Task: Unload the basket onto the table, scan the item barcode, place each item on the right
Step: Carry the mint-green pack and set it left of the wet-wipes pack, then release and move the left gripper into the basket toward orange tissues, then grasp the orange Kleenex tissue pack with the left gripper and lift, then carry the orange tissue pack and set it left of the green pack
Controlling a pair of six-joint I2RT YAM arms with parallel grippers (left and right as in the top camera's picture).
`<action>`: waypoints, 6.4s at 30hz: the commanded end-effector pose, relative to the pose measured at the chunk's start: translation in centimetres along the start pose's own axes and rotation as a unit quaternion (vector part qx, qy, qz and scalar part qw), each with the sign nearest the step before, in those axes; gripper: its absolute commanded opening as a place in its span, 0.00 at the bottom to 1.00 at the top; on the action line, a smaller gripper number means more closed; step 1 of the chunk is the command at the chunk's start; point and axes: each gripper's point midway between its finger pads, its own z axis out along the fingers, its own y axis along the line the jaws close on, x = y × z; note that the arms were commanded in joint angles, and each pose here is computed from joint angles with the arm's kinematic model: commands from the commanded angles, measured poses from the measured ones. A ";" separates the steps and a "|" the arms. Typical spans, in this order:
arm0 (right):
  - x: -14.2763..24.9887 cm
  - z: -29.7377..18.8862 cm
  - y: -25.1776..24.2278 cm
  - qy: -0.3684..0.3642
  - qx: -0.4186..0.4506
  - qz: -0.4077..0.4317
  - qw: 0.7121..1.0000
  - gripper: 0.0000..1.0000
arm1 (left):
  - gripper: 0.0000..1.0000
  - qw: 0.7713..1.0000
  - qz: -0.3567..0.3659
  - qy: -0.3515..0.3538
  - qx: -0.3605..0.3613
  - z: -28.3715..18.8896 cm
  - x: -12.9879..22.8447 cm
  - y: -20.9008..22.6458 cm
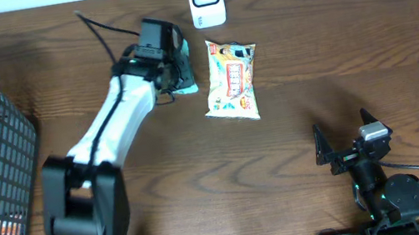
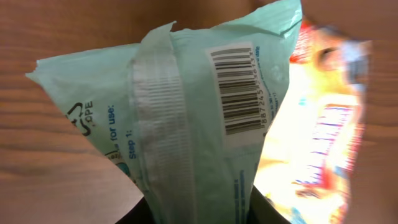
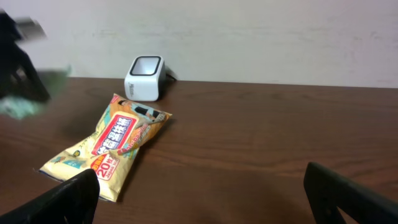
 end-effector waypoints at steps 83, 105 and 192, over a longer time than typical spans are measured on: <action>0.0 0.0 0.1 0.000 -0.002 -0.007 1.000 0.99 | 0.91 0.777 -0.559 0.107 -0.270 -21.6 22.3 41.9; 0.0 0.0 0.1 0.000 -0.002 -0.007 1.000 0.99 | 0.88 0.758 -0.584 0.090 -0.275 -20.0 23.0 42.4; 0.0 0.0 0.1 0.000 -0.002 -0.007 1.000 0.99 | 0.07 0.882 -0.235 -0.344 0.218 -36.6 -11.6 14.0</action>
